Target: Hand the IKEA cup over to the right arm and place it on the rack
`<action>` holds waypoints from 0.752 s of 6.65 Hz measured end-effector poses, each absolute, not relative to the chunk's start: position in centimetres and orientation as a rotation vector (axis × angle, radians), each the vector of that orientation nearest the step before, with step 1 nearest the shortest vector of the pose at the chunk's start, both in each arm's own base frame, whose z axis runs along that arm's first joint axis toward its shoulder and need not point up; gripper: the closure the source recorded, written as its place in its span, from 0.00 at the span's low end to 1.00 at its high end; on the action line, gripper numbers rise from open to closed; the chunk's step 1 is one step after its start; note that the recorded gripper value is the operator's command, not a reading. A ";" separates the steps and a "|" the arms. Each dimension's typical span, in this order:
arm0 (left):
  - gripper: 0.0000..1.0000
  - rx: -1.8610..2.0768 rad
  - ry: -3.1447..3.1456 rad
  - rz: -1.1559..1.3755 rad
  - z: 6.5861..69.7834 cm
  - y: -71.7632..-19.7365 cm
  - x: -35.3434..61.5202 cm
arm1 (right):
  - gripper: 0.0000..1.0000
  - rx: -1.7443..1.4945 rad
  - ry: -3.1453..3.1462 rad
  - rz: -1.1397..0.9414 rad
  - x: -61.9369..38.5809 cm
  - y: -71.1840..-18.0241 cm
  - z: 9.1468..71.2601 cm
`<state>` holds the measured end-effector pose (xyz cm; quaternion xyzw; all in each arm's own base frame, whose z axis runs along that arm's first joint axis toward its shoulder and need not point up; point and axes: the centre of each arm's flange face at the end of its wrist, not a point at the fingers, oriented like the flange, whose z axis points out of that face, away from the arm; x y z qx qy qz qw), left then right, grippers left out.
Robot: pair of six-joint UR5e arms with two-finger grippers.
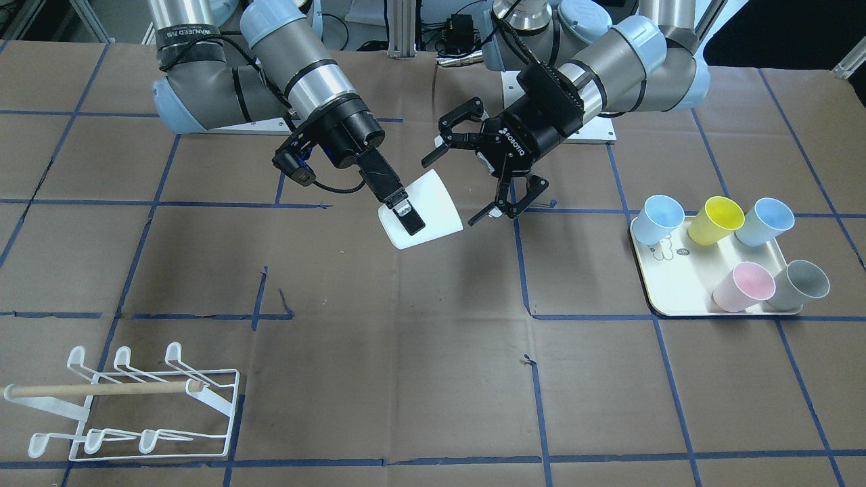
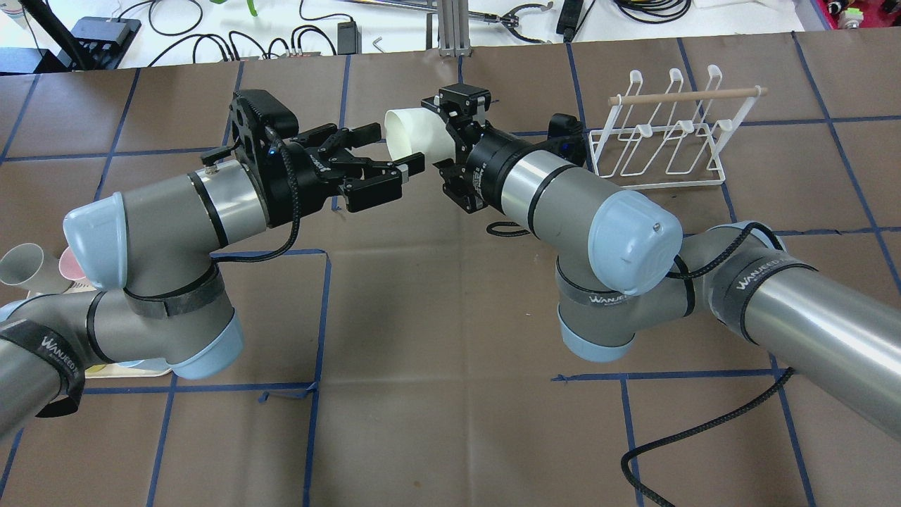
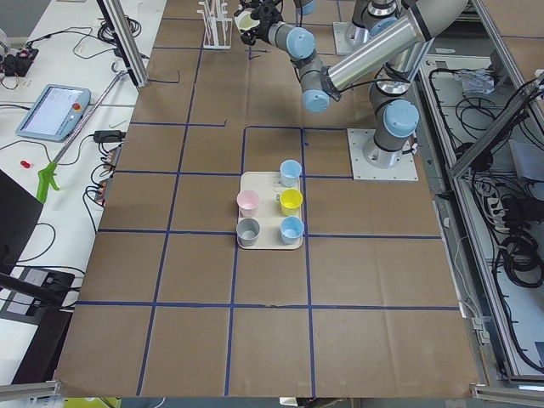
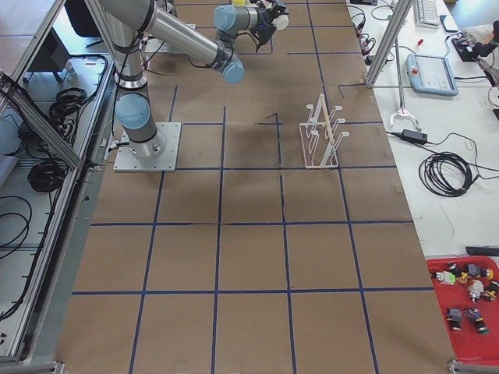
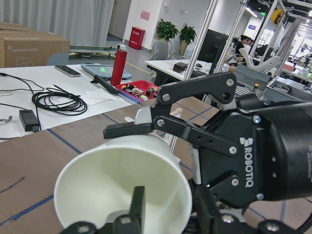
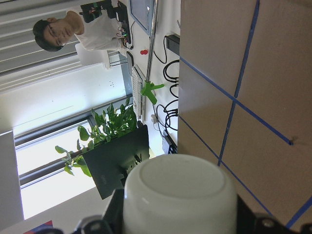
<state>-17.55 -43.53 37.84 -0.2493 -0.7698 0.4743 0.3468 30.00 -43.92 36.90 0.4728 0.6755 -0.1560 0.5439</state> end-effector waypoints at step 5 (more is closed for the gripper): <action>0.00 -0.357 -2.256 1.287 39.7 -47.8 -8.8 | 0.75 1.066 1.628 -0.643 23.1 -49.3 38.6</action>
